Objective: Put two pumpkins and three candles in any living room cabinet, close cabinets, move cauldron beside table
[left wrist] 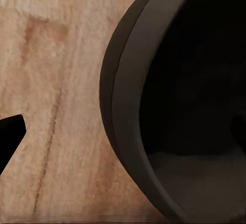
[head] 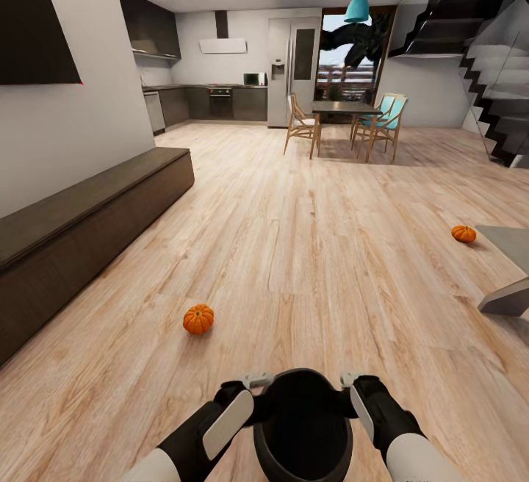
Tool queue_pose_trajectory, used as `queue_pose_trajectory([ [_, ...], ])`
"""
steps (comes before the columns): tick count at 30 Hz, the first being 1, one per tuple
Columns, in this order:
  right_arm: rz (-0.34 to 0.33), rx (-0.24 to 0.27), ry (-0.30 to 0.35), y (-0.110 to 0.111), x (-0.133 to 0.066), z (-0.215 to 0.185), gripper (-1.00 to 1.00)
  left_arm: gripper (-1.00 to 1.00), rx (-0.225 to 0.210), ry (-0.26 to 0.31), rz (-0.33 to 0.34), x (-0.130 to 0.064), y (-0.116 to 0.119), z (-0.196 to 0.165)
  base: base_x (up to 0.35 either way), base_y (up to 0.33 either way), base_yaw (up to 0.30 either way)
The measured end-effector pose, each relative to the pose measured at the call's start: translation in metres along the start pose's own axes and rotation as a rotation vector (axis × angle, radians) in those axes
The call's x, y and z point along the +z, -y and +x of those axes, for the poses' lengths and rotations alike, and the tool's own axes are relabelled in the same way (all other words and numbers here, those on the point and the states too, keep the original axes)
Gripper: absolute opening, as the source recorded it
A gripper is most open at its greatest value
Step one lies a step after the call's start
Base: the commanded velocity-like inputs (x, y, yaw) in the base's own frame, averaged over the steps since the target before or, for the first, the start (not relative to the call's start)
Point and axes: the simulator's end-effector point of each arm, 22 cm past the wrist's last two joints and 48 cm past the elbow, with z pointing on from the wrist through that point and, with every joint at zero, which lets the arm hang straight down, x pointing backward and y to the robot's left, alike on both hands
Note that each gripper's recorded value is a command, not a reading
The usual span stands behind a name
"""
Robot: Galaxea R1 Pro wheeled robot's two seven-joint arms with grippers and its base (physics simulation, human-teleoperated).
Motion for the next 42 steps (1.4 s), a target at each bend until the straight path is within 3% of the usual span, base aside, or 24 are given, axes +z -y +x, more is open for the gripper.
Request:
queue_pose_trajectory([
  [9, 0.007, 0.028, 0.001, 0.007, 0.0, 0.0, 1.0, 1.0, -0.027, -0.014, -0.01, 0.014, -0.014, 0.008, 0.0, 0.0, 0.0],
  [13, 0.04, 0.03, 0.002, 0.014, 0.0, 0.0, 1.0, 1.0, -0.037, 0.002, -0.006, 0.015, -0.013, 0.004, 0.0, 0.0, -0.053],
  [33, 0.057, 0.034, -0.083, 0.02, 0.031, 0.033, 1.0, 1.0, -0.053, -0.074, -0.014, 0.045, -0.02, 0.031, 0.0, 0.0, -0.019],
  [42, 0.058, 0.034, -0.085, 0.021, 0.033, 0.034, 1.0, 1.0, -0.064, -0.019, 0.033, 0.046, -0.013, 0.009, 0.0, 0.0, 0.0],
])
